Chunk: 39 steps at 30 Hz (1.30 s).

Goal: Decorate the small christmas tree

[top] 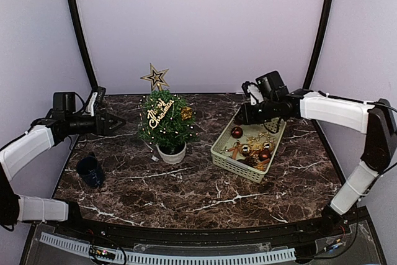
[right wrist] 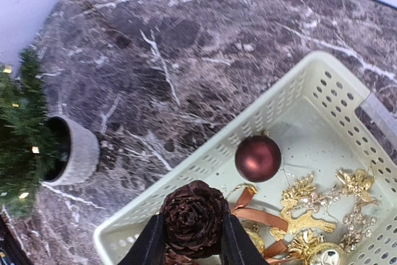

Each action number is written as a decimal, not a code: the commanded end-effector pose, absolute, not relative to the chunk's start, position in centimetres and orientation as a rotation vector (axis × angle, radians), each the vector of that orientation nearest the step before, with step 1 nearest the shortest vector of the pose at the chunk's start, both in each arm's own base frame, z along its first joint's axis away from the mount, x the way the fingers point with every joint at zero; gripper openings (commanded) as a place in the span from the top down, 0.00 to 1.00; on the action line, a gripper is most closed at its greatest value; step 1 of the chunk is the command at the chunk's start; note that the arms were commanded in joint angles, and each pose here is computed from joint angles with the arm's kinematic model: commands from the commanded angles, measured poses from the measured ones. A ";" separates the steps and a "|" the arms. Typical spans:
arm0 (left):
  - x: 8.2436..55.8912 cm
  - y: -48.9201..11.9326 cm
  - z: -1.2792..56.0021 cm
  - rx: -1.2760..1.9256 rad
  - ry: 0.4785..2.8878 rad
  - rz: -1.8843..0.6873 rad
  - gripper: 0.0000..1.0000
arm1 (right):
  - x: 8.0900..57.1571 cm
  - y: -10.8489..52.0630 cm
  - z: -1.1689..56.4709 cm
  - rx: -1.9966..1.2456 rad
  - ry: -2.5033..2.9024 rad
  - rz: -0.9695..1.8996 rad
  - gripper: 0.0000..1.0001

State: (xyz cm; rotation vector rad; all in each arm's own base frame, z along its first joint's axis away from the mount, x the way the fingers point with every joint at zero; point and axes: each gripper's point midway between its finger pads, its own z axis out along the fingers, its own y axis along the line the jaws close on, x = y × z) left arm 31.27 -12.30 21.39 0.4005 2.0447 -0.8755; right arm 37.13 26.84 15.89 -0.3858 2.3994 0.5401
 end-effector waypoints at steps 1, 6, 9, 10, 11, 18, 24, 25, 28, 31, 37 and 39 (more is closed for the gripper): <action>29.7 -15.5 21.2 0.544 2.022 -0.986 0.21 | 36.5 29.1 21.7 -0.370 2.268 0.759 0.71; 29.2 -16.7 20.6 0.583 2.042 -1.018 0.22 | 36.0 33.9 26.3 -0.436 2.125 0.999 0.71; 29.2 -16.9 20.2 0.584 2.058 -1.026 0.22 | 35.8 37.2 28.6 -0.500 2.053 1.114 0.71; 29.2 -17.0 20.2 0.585 2.060 -1.029 0.22 | 35.7 38.2 29.2 -0.519 2.030 1.144 0.71; 29.2 -17.0 20.0 0.584 2.067 -1.031 0.22 | 35.7 39.2 29.9 -0.537 2.007 1.170 0.71; 29.2 -17.6 19.5 0.589 2.085 -1.053 0.22 | 35.5 45.1 32.4 -0.652 1.911 1.312 0.71; 29.5 -17.8 19.0 0.571 2.111 -1.061 0.24 | 34.8 47.0 30.9 -0.735 1.944 1.372 0.71; 29.5 -17.8 18.9 0.564 2.117 -1.063 0.24 | 34.6 47.0 30.6 -0.747 1.953 1.375 0.71; 29.7 -18.1 18.8 0.560 2.120 -1.067 0.25 | 34.4 46.8 29.7 -0.765 1.989 1.358 0.71; 29.8 -18.3 18.6 0.553 2.127 -1.073 0.25 | 34.4 46.8 28.7 -0.776 2.018 1.341 0.70; 29.8 -18.7 17.8 0.554 2.156 -1.082 0.26 | 34.9 46.9 27.0 -0.790 2.074 1.290 0.70; 29.8 -18.8 17.7 0.551 2.164 -1.081 0.28 | 35.1 47.0 26.7 -0.793 2.082 1.283 0.70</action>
